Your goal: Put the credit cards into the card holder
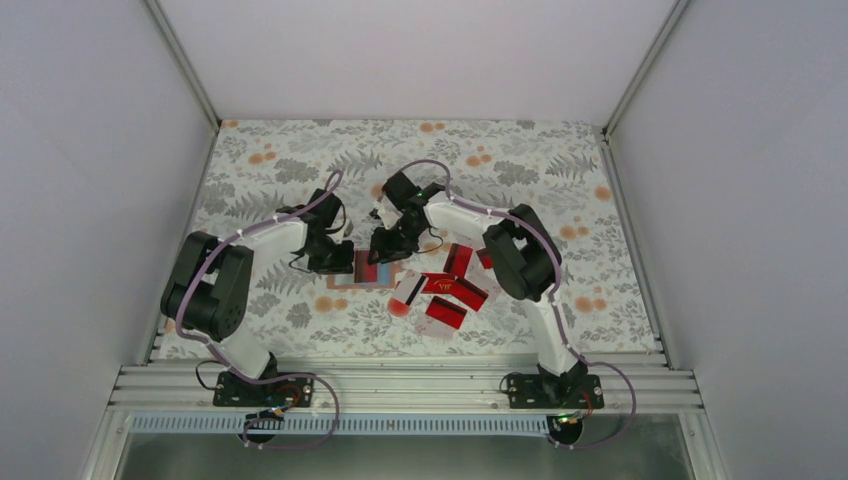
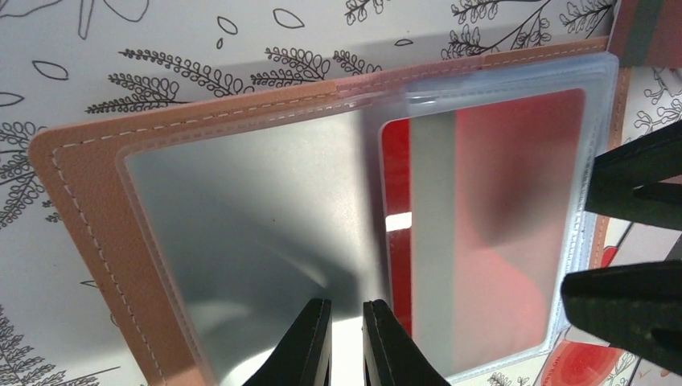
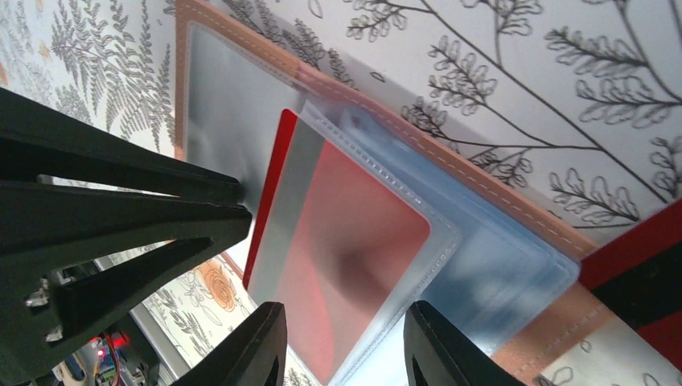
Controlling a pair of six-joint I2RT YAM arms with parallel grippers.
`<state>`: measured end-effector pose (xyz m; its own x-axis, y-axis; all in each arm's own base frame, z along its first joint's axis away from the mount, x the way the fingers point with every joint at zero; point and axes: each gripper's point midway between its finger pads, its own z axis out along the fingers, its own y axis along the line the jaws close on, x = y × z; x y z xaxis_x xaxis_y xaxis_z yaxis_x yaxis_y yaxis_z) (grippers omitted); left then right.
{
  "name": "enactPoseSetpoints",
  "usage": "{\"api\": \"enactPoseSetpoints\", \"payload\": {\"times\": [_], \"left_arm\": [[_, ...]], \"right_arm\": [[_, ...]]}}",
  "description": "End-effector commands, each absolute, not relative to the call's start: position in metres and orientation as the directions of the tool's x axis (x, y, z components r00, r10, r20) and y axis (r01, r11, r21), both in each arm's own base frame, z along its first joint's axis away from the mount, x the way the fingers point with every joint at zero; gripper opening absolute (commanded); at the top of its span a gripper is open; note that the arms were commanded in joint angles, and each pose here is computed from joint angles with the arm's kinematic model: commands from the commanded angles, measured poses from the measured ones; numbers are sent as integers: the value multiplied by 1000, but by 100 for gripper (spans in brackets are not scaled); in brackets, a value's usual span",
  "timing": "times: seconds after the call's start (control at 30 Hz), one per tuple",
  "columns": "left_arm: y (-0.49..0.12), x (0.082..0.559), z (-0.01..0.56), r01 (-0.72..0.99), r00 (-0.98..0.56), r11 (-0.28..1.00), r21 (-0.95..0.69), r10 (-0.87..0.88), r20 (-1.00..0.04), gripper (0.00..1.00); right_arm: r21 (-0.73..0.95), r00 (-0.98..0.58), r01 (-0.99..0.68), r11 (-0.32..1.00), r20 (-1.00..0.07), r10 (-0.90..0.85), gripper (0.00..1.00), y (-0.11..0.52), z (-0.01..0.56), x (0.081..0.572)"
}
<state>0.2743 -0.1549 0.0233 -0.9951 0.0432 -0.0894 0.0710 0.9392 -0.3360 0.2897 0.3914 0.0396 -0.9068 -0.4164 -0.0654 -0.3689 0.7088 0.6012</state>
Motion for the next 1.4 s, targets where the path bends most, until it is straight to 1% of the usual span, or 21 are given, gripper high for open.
{"api": "enactPoseSetpoints", "payload": {"times": [0.0,0.07,0.23,0.63,0.8,1.03,1.37], "left_arm": [[-160,277,35,99,-990,930,-355,57,-128,13],[-158,279,38,97,-989,933,-345,51,-140,12],[-151,289,54,94,-977,947,-306,30,-210,10],[-152,288,58,94,-976,944,-317,24,-217,9],[-149,290,63,88,-973,948,-305,16,-230,9],[-134,293,72,41,-965,967,-252,-27,-259,9],[-102,287,81,-50,-955,977,-207,-108,-276,9]], "right_arm": [[646,-876,-445,621,-168,-452,38,410,77,286],[656,-872,-450,606,-174,-459,38,412,79,284],[670,-865,-457,585,-180,-469,38,415,82,281],[695,-843,-487,528,-218,-491,38,424,95,276],[715,-831,-493,497,-217,-512,39,430,94,271],[733,-812,-510,451,-236,-534,39,440,98,268],[774,-790,-504,383,-234,-566,41,464,91,262]]}}
